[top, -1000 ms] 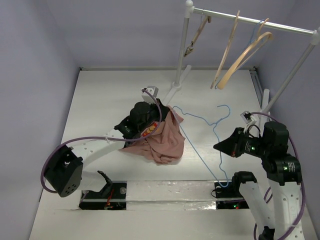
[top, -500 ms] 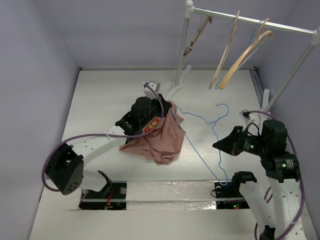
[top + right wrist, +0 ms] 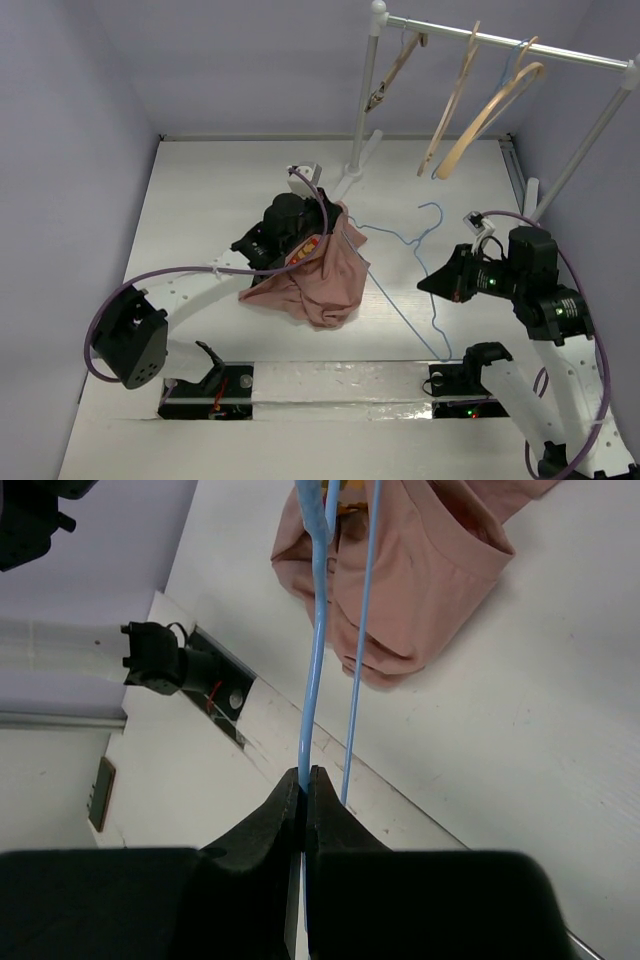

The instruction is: Place the t-shirt on the hanger

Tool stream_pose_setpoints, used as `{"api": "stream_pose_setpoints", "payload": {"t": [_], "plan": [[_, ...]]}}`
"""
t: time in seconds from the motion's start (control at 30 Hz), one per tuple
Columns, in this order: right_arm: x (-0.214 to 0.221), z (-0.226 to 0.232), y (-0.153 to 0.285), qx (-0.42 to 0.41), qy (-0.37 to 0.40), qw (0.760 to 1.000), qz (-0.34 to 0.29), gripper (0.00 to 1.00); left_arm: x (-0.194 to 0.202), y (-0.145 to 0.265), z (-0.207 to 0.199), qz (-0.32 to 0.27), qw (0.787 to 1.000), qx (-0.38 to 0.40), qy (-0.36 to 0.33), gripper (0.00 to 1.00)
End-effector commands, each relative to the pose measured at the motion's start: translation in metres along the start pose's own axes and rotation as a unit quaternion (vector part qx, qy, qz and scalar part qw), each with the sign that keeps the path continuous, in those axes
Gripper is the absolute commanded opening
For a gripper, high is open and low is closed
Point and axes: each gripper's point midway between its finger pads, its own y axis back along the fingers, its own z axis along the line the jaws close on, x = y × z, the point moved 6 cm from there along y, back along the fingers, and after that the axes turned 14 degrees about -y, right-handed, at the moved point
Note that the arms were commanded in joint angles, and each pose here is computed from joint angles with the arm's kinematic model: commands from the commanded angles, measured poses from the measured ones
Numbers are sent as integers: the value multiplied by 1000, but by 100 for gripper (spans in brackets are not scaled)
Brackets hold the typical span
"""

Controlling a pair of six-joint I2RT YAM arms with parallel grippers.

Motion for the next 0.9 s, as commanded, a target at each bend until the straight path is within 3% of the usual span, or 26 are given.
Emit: {"api": "stream_pose_setpoints", "payload": {"t": [0.0, 0.33, 0.57, 0.67, 0.73, 0.77, 0.83, 0.87], "plan": [[-5, 7, -3, -11, 25, 1000, -15, 0, -30, -4, -2, -41, 999, -8, -10, 0], [-3, 9, 1, -3, 29, 999, -17, 0, -33, -8, -2, -34, 999, -13, -19, 0], [-24, 12, -13, -14, 46, 997, -54, 0, -31, 10, -8, -40, 999, 9, -6, 0], [-29, 19, -32, -19, 59, 997, -44, 0, -30, 18, -12, -37, 999, 21, -4, 0], [-11, 37, -49, -37, 86, 996, -1, 0, -30, 21, -14, -37, 999, 28, -4, 0], [-13, 39, -58, -10, 99, 995, -21, 0, -29, 22, -14, -35, 999, 29, -4, 0], [7, 51, -81, 5, 132, 991, 19, 0, -30, 25, -17, -35, 999, 34, -4, 0], [2, 57, -86, 18, 140, 990, 4, 0, -29, 27, -17, -33, 999, 32, -4, 0]]}}
